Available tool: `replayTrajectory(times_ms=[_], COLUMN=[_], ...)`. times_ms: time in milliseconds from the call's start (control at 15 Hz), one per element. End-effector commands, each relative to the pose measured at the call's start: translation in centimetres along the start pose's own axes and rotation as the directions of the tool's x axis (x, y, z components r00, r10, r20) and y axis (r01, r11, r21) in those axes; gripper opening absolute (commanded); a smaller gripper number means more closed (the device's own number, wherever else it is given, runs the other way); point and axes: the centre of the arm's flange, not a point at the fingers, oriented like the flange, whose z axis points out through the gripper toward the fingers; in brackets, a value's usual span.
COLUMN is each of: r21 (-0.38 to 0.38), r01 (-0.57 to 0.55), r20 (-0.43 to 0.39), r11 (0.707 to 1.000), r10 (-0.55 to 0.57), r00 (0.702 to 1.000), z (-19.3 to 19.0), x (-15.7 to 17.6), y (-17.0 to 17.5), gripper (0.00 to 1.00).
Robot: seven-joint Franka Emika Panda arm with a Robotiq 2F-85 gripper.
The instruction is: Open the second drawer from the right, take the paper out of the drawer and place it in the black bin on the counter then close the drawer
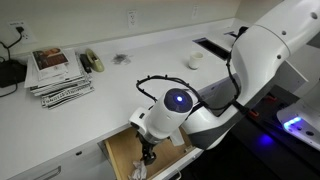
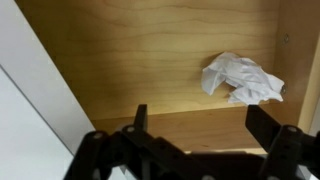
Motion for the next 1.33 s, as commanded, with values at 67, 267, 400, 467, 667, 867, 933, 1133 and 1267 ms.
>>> replayTrajectory(times_ms=[67,267,400,467,667,867,933,1133,1267], r21=[0.103,0.169,0.193,0.202,0.211,0.213,0.216,0.231,0.239], r01=[0.008,0.013,0.022,0.026,0.034,0.043,0.048,0.052,0.058], r20=[0.025,0.010,-0.002,-0.007,0.000,-0.011,-0.015,-0.031,-0.036], r11=[0.995,0.986,0.981,0.979,0.977,0.976,0.975,0.971,0.969], r10=[-0.011,-0.015,-0.022,-0.026,-0.035,-0.041,-0.046,-0.046,-0.051], r00=[1.000,1.000,1.000,1.000,0.999,0.999,0.999,0.998,0.998], z=[2.5,4.3,5.4,5.9,7.6,9.0,9.4,10.5,11.0], x=[0.8,0.7,0.6,0.6,0.6,0.5,0.6,0.8,1.0], y=[1.4,1.1,0.8,0.7,0.2,-0.2,-0.3,-0.6,-0.9], gripper=[1.00,1.00,1.00,1.00,1.00,1.00,1.00,1.00,0.72])
